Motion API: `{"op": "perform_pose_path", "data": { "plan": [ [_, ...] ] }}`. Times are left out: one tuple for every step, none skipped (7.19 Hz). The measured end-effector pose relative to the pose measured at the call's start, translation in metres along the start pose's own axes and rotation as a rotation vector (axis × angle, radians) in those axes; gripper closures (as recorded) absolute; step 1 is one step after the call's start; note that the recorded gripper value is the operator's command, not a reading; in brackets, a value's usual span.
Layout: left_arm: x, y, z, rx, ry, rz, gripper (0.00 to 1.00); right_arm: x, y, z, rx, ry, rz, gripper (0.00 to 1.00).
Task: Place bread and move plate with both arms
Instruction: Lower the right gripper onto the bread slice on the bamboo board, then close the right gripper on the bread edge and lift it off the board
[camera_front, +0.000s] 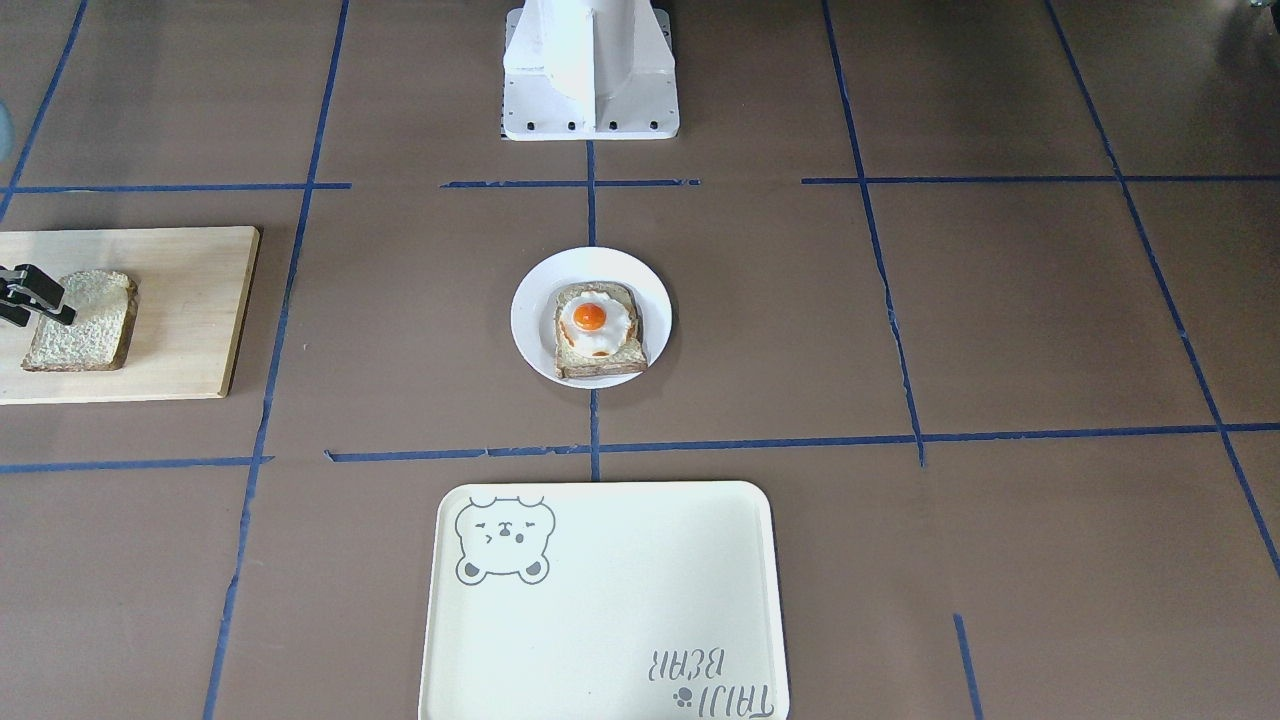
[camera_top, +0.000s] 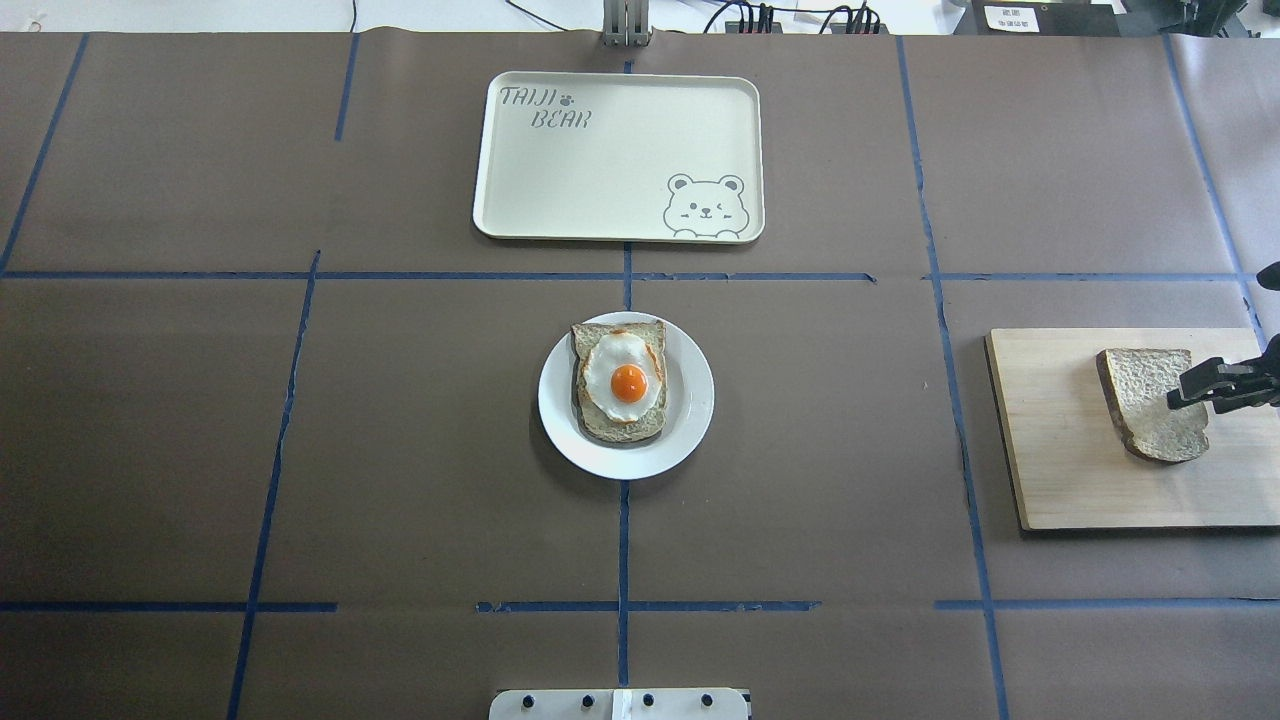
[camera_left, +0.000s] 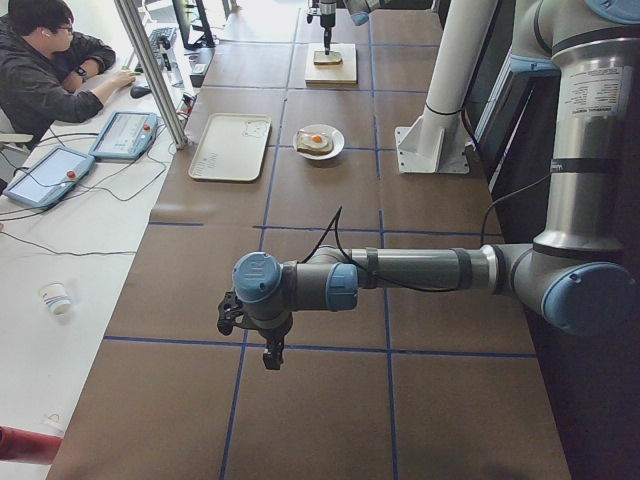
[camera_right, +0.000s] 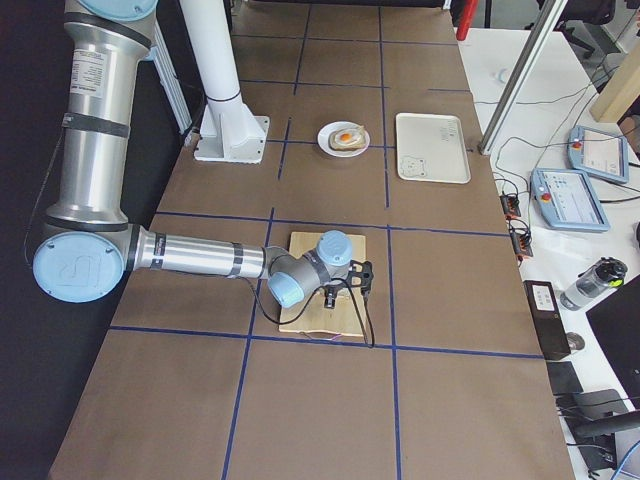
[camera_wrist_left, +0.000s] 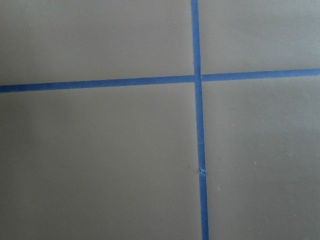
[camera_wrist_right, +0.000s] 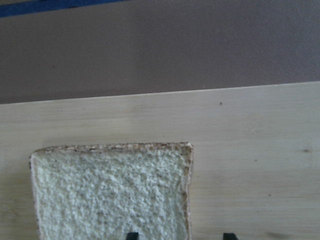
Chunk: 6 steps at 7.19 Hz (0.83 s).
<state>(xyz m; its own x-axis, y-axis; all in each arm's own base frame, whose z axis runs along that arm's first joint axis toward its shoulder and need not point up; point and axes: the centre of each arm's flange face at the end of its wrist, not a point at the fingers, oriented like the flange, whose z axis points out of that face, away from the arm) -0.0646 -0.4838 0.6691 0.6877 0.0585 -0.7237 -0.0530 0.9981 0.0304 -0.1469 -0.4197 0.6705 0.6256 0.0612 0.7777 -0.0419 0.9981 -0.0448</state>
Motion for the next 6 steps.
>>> {"op": "perform_pose_path", "data": {
  "plan": [
    [-0.0001,0.0,0.0001,0.0,0.0,0.0,0.0,0.0,0.0002,0.0008,0.0,0.002,0.0,0.66],
    [-0.0004,0.0002,0.0003,-0.001,0.0,-0.001,0.0,0.0005,0.0005,0.0011,-0.001,0.003,0.0,0.81],
    [-0.0004,0.0003,0.0004,-0.001,0.0,-0.001,0.0,0.0007,0.0007,0.0013,-0.001,0.004,0.0,0.88],
    [-0.0004,0.0003,0.0004,-0.001,0.0,-0.001,0.0,0.001,0.001,0.0012,-0.001,0.004,0.0,0.96],
    [-0.0004,0.0003,0.0004,-0.001,0.0,-0.001,0.0,0.0016,0.0014,0.0009,0.0,0.005,-0.001,1.0],
    [-0.0004,0.0004,0.0004,-0.001,0.0,-0.001,0.0,0.0015,0.002,0.0003,0.0,0.004,-0.003,1.0]
  ]
}}
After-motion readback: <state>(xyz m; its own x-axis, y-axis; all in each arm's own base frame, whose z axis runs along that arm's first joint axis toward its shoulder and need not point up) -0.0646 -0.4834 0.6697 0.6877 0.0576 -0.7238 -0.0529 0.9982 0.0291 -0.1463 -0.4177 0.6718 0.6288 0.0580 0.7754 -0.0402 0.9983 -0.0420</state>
